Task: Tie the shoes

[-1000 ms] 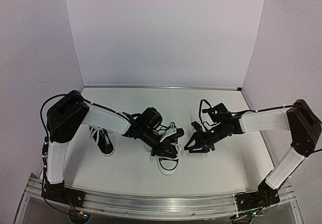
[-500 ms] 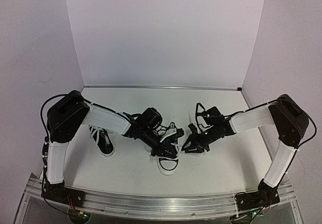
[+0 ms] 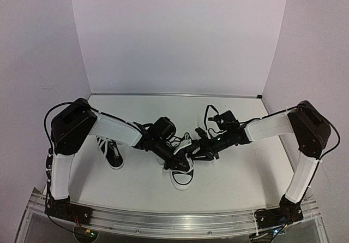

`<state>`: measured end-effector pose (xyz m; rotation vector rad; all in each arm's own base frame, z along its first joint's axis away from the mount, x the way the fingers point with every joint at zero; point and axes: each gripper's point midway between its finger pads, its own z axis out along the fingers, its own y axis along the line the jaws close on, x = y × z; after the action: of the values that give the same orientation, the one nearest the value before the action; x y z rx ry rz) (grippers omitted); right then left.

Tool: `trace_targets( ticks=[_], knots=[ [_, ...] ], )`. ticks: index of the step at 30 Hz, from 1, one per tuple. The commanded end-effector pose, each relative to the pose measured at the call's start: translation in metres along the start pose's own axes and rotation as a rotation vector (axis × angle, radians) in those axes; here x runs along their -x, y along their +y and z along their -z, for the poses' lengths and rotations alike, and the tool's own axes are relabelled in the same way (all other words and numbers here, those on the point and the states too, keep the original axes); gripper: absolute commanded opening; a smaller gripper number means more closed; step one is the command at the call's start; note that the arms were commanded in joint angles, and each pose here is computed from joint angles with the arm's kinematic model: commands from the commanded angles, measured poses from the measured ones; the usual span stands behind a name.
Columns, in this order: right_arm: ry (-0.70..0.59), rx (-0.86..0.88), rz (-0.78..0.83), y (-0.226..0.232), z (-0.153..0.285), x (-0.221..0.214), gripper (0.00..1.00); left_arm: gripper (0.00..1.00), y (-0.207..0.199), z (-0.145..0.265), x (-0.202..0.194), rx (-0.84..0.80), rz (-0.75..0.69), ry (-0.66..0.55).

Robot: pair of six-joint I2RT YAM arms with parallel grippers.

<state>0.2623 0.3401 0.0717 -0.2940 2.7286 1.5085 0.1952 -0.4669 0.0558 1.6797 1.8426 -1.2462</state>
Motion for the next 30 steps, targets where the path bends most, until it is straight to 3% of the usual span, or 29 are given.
trace_targets(
  ticks=[1,8,18,20,25,30],
  knots=[
    [0.029,0.021,0.022,0.004,-0.009,0.001,0.29,0.00,0.004,0.002,0.004,0.024,-0.011,-0.003],
    [0.056,-0.018,0.002,-0.009,-0.011,-0.007,0.26,0.00,0.004,0.002,0.005,0.026,-0.016,-0.004],
    [0.045,0.018,0.039,0.009,-0.004,-0.003,0.00,0.01,0.006,0.005,0.005,0.047,-0.026,0.000],
    [0.042,0.021,0.042,0.012,-0.002,-0.003,0.00,0.06,0.007,0.010,0.008,0.073,-0.027,-0.002],
    [0.006,0.001,0.053,0.018,0.005,0.001,0.00,0.30,0.003,0.041,0.027,0.195,-0.046,-0.021],
    [-0.015,-0.035,0.042,0.013,0.008,0.002,0.00,0.42,0.009,0.088,0.036,0.314,-0.011,-0.040]
  ],
)
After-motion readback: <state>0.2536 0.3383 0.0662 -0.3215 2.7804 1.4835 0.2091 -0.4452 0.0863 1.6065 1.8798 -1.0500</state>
